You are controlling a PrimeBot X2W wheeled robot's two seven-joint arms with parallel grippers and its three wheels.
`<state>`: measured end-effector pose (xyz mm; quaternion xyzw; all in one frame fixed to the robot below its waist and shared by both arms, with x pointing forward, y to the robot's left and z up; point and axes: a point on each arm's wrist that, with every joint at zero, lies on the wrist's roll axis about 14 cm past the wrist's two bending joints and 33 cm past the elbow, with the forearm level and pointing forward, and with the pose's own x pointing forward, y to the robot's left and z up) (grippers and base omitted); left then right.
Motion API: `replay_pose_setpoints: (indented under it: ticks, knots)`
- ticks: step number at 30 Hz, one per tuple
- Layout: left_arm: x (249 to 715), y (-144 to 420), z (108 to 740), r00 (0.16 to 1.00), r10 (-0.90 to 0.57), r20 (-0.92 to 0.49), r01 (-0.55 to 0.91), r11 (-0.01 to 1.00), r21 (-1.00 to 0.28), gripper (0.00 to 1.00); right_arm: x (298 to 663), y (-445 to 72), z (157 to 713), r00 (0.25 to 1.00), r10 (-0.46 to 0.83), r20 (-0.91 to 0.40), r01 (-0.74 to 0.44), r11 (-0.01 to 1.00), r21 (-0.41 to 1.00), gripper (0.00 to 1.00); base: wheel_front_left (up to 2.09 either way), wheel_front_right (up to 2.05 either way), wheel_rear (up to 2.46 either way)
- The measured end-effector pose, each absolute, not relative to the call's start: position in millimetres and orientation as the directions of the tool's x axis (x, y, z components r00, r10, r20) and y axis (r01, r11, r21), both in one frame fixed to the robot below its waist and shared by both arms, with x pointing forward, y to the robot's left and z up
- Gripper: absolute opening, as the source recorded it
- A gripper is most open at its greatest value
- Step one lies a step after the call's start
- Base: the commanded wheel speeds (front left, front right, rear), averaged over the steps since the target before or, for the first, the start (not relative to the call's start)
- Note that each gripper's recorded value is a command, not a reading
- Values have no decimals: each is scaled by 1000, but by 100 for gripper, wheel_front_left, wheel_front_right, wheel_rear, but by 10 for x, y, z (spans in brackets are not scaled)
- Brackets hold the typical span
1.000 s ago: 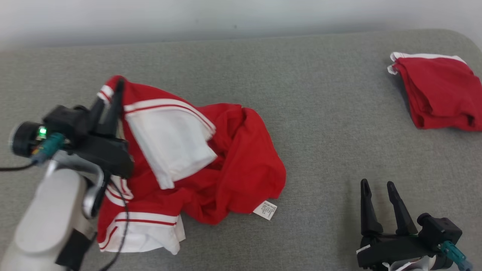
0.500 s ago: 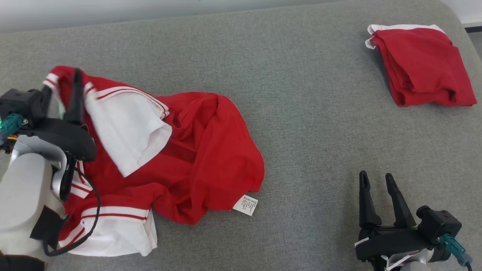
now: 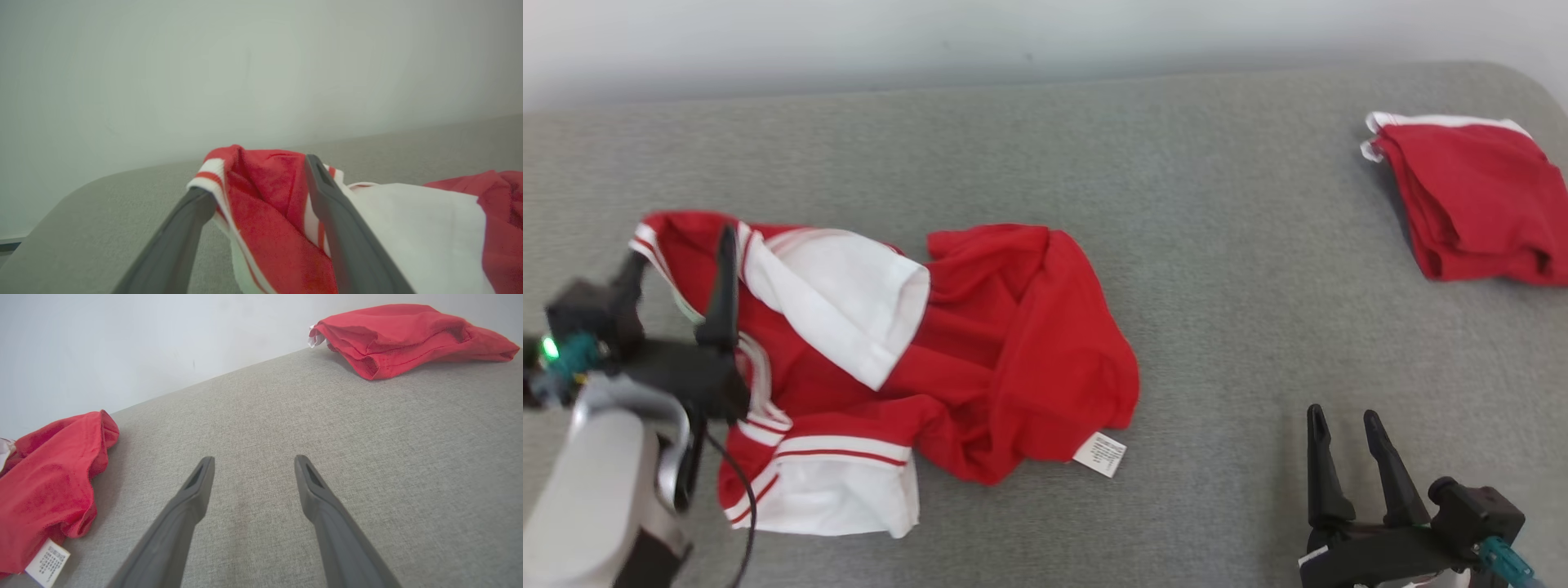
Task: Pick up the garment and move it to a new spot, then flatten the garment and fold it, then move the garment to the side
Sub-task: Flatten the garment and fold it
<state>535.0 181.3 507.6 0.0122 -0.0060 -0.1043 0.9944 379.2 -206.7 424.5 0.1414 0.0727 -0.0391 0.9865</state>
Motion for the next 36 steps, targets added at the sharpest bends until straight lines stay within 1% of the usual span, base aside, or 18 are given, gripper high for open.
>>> replay_pose_setpoints:
  ticks: [2,5,8,11,17,21,25,31,36]
  knots:
    - [5211,1910,4985,981,-192,-20,193,981,32,100,3788,-2000,4250,988,-35,-153,76,959,272,100,0,0,0]
    - [5107,2042,5049,985,-170,-12,170,985,31,100,3803,-1934,4281,990,-16,-143,56,959,278,100,0,0,0]
    - [4959,2100,4939,985,-161,-62,162,987,19,100,3827,-1866,4325,992,5,-128,31,959,281,100,0,0,0]
    - [4891,2162,4996,987,-152,-49,153,988,19,100,3838,-1811,4373,993,20,-114,13,958,285,100,0,0,0]
    - [4763,1965,4954,980,-194,-33,194,981,-3,100,3782,-1851,4355,993,8,-121,28,956,291,100,0,0,0]
    - [4533,1519,4802,966,-256,-38,252,965,-77,100,3756,-1884,4325,991,-3,-131,42,955,294,100,0,0,0]
    - [4268,1261,4598,951,-297,-85,285,950,-127,100,3735,-1886,4279,989,-5,-145,48,954,295,100,0,0,0]
    - [3970,1121,4467,949,-291,-121,267,946,-183,100,3764,-1916,4261,989,-13,-149,56,955,292,100,0,0,0]
    - [3800,1196,4405,957,-249,-152,216,955,-204,100,3807,-1910,4246,988,-10,-151,54,956,288,100,0,0,0]
